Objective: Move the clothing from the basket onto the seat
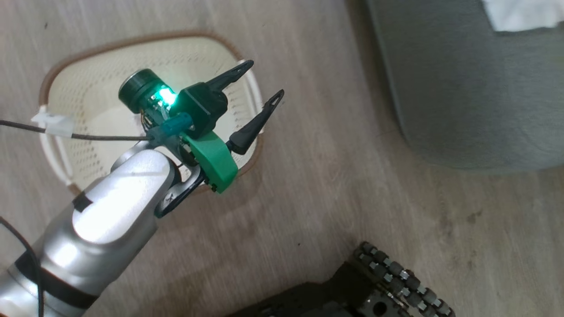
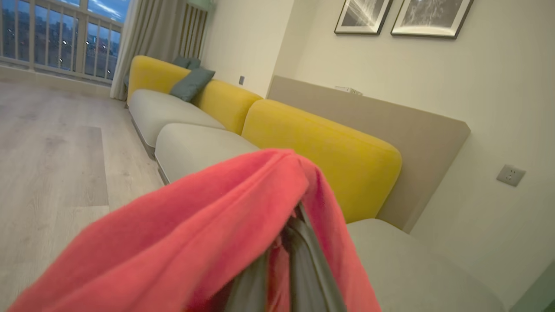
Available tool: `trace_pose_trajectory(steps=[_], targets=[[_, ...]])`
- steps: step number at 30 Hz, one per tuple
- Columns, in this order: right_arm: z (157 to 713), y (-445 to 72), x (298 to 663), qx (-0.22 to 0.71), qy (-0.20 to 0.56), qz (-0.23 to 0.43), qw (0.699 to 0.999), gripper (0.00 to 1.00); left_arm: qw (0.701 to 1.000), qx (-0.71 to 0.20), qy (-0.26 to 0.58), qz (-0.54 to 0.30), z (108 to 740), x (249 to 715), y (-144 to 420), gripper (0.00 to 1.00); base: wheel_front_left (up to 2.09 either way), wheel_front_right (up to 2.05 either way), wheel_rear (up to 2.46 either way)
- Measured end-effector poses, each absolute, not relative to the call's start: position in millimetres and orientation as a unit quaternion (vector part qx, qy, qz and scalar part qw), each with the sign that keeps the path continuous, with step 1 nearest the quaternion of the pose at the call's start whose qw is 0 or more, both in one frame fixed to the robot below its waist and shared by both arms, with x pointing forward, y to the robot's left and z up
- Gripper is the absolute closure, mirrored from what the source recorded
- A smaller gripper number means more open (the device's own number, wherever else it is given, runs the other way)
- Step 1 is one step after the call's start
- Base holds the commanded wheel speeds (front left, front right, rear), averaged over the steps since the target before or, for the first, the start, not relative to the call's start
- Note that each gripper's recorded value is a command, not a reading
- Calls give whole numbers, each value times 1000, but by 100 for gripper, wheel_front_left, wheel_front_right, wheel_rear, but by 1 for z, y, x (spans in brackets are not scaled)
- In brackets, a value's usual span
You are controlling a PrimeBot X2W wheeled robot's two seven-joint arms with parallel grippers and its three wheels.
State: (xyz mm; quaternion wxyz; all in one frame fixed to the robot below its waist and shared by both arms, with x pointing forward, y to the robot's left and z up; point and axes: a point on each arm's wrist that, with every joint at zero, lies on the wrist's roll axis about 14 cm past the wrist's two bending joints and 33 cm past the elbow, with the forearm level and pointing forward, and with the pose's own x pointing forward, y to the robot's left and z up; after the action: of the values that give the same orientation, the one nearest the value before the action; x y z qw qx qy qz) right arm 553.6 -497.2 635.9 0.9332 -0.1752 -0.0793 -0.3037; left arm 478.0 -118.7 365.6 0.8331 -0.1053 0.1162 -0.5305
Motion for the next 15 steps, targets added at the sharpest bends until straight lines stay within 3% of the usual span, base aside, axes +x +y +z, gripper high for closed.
trace_pose_trajectory(steps=[7,12,13,14,15], targets=[[579,-517,563,-115,-45,-345,931,100,843,-101,146,-509,333,482,-95,0,0,0,0],[494,-527,530,-81,39,-378,922,100,847,-96,161,-497,319,483,-82,0,0,0,0],[474,-526,520,-72,61,-381,920,96,848,-95,163,-496,317,483,-81,0,0,0,0],[456,-524,511,-62,80,-384,918,62,848,-93,164,-495,316,483,-80,0,0,0,0],[456,-524,511,-62,80,-384,918,62,848,-93,164,-495,316,483,-80,0,0,0,0]])
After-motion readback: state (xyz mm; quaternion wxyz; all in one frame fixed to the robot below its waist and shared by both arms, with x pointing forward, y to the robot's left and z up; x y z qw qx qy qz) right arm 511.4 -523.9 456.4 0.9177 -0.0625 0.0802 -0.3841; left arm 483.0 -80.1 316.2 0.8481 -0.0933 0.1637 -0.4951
